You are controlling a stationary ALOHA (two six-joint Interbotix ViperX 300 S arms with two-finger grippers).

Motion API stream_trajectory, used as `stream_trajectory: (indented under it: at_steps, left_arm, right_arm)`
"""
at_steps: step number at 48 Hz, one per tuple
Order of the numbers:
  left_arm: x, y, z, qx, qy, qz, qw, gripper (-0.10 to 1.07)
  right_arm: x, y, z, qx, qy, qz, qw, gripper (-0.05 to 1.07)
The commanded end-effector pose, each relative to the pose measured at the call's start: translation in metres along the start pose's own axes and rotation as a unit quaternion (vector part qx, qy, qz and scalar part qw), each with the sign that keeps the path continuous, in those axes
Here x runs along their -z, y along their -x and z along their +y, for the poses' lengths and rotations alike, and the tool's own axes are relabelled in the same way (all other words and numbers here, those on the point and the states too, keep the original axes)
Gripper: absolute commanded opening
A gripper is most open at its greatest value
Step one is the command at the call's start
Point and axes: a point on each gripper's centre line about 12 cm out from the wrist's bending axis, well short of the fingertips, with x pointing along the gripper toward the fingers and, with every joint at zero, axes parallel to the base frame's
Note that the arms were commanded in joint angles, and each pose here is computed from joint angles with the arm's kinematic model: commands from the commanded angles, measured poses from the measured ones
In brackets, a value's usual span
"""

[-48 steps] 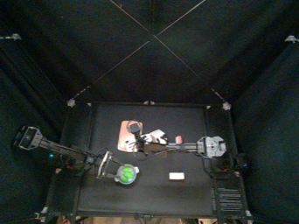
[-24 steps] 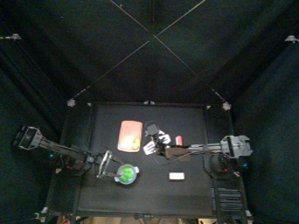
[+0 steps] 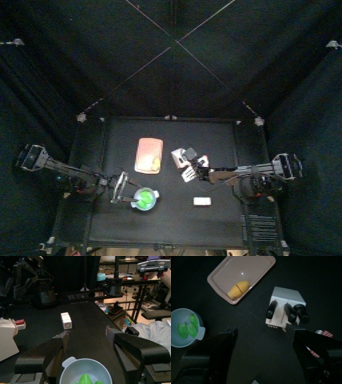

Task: Grab cleaver

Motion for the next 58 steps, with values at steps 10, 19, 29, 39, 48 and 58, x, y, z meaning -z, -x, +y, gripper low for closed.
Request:
stream_trajectory:
  at_steps: [10,19,29,39,48,58]
  left_arm:
    - [-0.004,-0.002,0.001,-0.003,0.003,-0.007,1.0000,0.95]
    - [-0.003,-0.002,0.001,-0.003,0.003,-0.006,1.0000,0.95]
    - [-0.003,-0.002,0.001,-0.003,0.002,-0.006,1.0000,0.95]
    - [-0.003,-0.001,0.002,-0.005,0.002,-0.005,1.0000,0.95]
    - [-0.003,-0.001,0.002,-0.005,0.002,-0.006,1.0000,0.95]
    - [-0.002,-0.001,0.002,-0.005,0.003,-0.005,1.0000,0.95]
  right_arm:
    - [-0.011,0.007,-0.002,-0.005,-0.041,-0.074,0.9964,1.04]
    - [-0.006,0.005,-0.003,-0.008,-0.063,-0.099,0.9931,1.03]
    - [0.000,0.002,-0.001,-0.011,-0.069,-0.104,0.9921,1.03]
    - [0.000,-0.001,0.000,-0.005,-0.068,-0.103,0.9924,1.03]
    - [0.000,-0.003,0.001,0.005,-0.069,-0.103,0.9923,1.03]
    - [-0.001,-0.003,0.002,0.008,-0.069,-0.104,0.9921,1.02]
